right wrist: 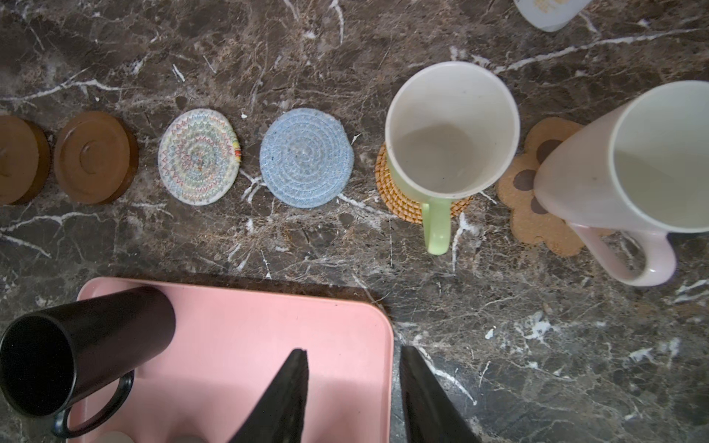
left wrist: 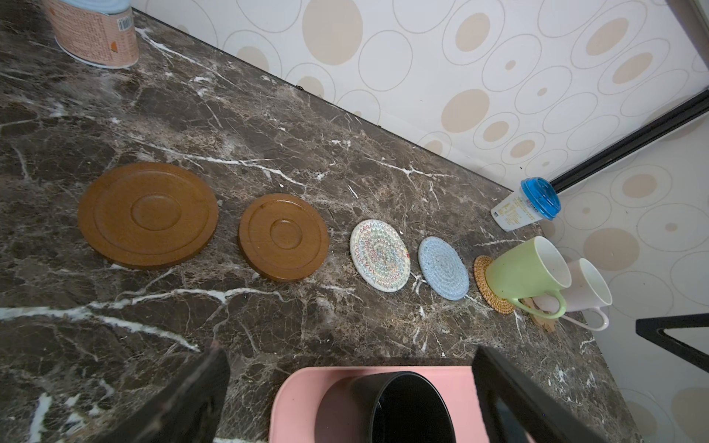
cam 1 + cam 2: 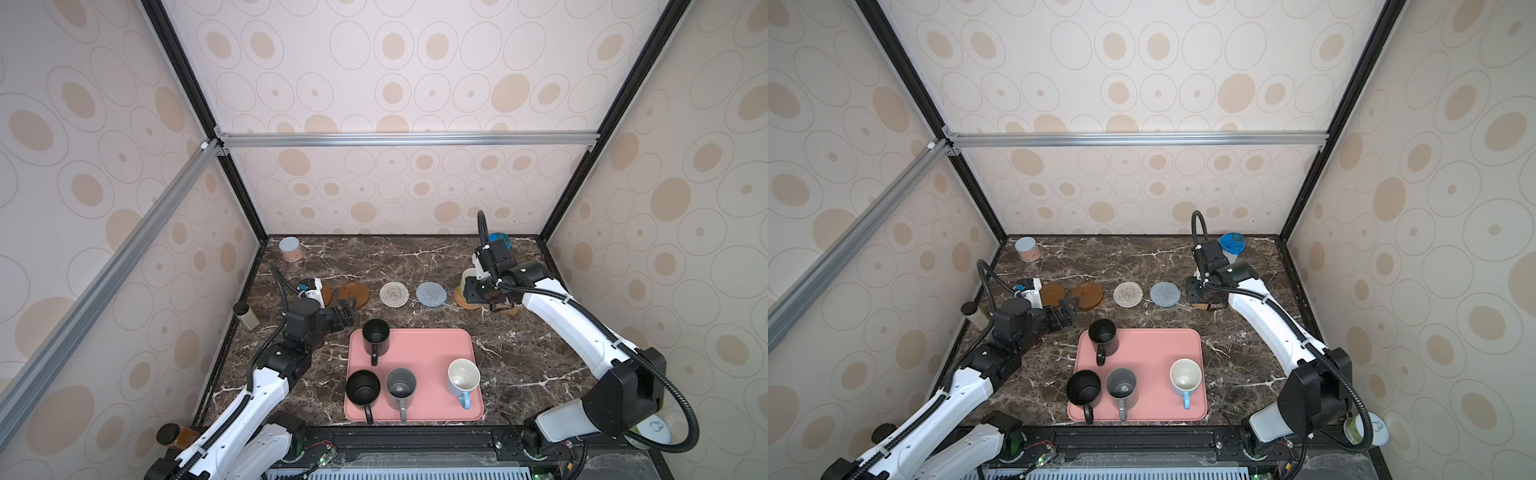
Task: Place cups on coasters
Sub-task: Pick up the cup from the tray.
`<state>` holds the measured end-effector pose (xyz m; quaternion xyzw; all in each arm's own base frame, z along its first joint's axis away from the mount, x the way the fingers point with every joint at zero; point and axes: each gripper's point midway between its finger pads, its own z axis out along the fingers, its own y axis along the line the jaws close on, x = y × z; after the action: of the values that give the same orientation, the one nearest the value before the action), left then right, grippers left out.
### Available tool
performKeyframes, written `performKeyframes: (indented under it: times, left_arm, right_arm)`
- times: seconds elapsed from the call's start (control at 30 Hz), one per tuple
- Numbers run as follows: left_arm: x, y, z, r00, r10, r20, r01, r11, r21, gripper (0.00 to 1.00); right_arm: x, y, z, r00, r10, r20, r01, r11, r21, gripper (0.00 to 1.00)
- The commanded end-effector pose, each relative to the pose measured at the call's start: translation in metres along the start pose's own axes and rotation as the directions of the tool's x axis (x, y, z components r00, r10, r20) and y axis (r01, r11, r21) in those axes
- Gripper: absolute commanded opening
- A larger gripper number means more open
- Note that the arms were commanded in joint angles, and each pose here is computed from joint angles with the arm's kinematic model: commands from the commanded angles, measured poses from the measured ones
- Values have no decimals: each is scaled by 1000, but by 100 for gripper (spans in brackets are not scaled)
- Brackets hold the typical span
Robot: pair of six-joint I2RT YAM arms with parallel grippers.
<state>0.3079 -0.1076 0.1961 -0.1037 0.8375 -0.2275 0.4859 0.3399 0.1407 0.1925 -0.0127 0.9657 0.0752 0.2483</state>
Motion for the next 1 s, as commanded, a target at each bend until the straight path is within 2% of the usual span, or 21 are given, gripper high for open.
performKeyframes:
  times: [0.0, 0.5, 0.97]
  left_arm:
    - [-5, -5, -1, 1000, -5, 16, 5, 1000, 17, 100]
    - [-7, -5, -3, 1000, -4, 31, 3, 1000, 14, 100]
    - [-6, -4, -1, 1000, -7, 27, 7, 1000, 8, 100]
  right_arm:
    - [10, 9, 0, 999, -4, -34, 4, 1000, 0, 44]
    - [36, 73, 0, 990, -108, -90, 101, 992, -77, 45]
    - [58, 114, 6, 975, -164, -148, 144, 980, -137, 46]
